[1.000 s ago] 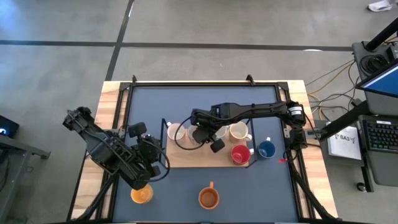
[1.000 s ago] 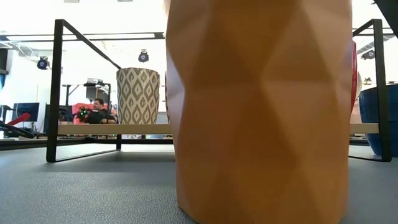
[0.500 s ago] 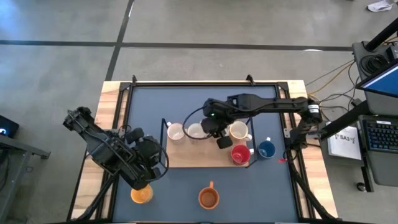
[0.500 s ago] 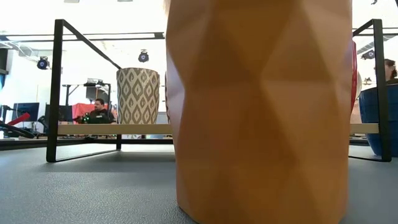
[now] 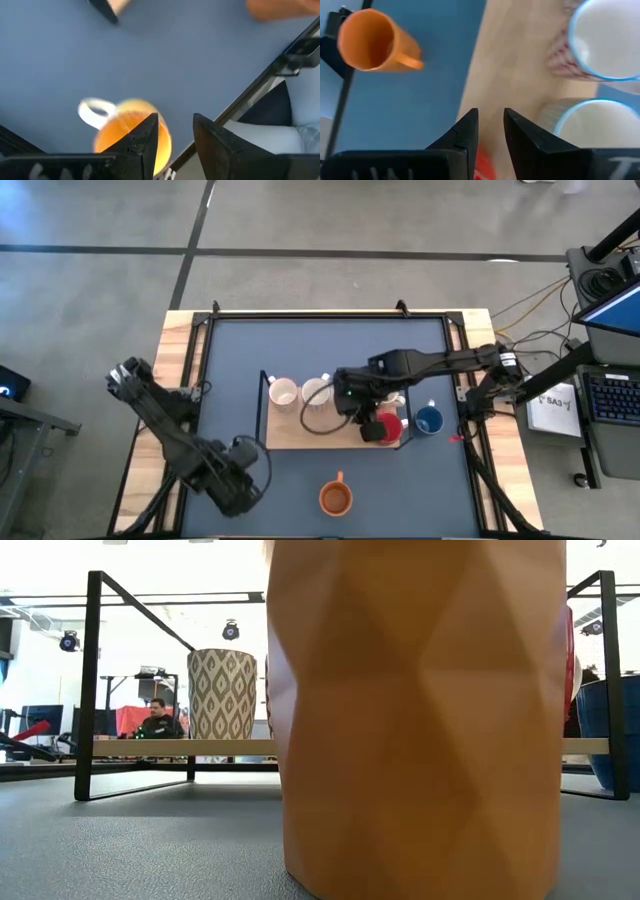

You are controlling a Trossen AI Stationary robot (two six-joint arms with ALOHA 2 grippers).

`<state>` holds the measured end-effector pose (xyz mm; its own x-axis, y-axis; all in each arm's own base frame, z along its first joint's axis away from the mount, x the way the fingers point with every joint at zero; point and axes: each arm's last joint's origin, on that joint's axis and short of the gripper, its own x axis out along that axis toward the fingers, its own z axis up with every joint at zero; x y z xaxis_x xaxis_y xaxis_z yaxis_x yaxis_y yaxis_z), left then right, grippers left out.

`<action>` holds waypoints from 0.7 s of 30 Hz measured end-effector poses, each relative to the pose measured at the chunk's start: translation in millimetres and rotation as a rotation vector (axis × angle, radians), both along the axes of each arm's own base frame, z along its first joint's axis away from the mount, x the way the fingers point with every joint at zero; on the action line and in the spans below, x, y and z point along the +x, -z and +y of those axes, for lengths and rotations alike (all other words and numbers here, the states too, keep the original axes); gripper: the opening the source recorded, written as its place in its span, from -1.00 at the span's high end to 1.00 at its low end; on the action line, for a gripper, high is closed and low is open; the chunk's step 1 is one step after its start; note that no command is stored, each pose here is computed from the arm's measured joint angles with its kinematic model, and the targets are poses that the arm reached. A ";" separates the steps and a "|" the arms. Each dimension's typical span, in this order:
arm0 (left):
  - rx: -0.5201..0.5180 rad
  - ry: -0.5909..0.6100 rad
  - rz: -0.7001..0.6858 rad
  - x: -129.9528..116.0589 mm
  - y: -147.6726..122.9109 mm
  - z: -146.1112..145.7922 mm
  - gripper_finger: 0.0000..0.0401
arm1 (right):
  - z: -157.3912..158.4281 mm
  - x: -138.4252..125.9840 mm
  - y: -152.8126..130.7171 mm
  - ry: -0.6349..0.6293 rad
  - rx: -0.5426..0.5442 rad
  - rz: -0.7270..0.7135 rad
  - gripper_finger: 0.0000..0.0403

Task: Place coffee mugs
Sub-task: Put the yellow mug on the shelf

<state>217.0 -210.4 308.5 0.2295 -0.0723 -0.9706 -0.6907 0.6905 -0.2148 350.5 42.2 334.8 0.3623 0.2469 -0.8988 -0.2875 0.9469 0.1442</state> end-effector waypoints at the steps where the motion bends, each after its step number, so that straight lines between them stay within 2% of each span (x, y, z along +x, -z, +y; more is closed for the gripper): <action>1: -0.006 -0.007 0.010 -1.0 5.7 -6.0 0.48 | 4.4 -0.5 0.0 0.000 0.005 0.003 0.56; 6: 0.004 -0.052 0.072 -5.9 27.6 -30.3 0.48 | 25.3 -3.7 1.3 -0.009 0.017 0.022 0.47; 12: -0.010 -0.029 0.188 -5.0 48.2 -45.0 0.48 | 43.0 -7.6 2.7 0.020 -0.042 0.024 0.42; 21: -0.008 -0.015 0.190 -2.1 57.6 -49.4 0.48 | 52.8 -10.9 3.2 -0.012 -0.057 0.027 0.42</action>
<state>214.9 -259.9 250.9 0.0428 -0.0781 -0.9960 -0.7294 0.6789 -0.0846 339.7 95.0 331.6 0.3347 0.1992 -0.9210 -0.2953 0.9504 0.0983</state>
